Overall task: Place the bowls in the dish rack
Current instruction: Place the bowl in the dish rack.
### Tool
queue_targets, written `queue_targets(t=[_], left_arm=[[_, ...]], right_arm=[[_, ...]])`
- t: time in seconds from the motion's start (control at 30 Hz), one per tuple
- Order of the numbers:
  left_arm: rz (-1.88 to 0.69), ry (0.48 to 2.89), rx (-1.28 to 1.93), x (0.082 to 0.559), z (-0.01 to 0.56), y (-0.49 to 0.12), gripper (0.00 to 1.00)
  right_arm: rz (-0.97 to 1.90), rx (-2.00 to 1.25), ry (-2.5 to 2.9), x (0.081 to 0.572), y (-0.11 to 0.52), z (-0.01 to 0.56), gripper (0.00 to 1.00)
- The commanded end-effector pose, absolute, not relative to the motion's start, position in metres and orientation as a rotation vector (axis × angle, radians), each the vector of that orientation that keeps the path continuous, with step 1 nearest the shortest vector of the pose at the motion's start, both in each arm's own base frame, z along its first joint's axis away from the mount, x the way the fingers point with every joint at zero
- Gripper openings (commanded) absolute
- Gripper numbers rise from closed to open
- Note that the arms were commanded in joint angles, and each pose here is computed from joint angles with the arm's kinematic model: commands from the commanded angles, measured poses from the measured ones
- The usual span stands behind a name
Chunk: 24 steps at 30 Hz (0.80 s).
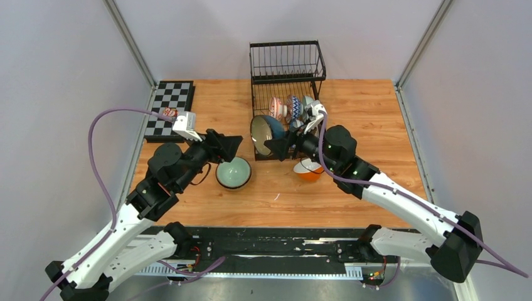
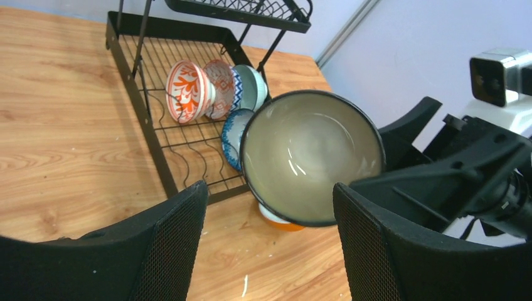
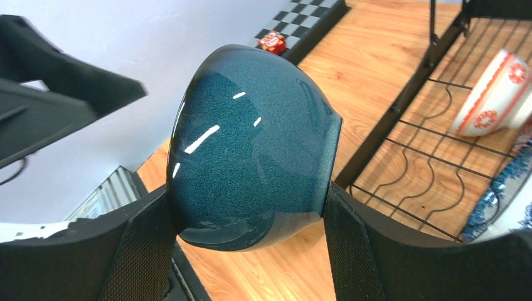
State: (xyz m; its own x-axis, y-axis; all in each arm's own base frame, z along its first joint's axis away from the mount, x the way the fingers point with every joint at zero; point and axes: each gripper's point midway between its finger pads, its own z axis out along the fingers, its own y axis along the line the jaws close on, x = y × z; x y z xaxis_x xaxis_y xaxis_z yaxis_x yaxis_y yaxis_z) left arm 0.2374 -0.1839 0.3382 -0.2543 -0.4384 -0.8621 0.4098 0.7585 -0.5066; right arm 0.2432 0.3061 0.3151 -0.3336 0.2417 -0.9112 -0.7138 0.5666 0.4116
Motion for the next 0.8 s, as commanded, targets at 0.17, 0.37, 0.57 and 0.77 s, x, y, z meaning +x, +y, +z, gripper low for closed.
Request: queue_targets(t=[0.17, 0.37, 0.57, 0.77], left_arm=[[-0.696, 1.677, 0.034, 0.224, 0.332, -0.162, 0.75], [-0.656, 1.709, 0.071, 0.219, 0.323, -0.157, 0.75], [-0.615, 1.731, 0.12, 0.216, 0.319, -0.154, 0.75], [-0.595, 1.744, 0.149, 0.213, 0.316, -0.151, 0.75]], right_arm=[[0.976, -0.3, 1.536, 0.291, 0.296, 0.335, 0.03], [0.938, -0.281, 1.573, 0.318, 0.296, 0.315, 0.03], [0.905, -0.279, 1.595, 0.337, 0.299, 0.303, 0.03], [0.831, -0.288, 1.616, 0.354, 0.299, 0.29, 0.03]])
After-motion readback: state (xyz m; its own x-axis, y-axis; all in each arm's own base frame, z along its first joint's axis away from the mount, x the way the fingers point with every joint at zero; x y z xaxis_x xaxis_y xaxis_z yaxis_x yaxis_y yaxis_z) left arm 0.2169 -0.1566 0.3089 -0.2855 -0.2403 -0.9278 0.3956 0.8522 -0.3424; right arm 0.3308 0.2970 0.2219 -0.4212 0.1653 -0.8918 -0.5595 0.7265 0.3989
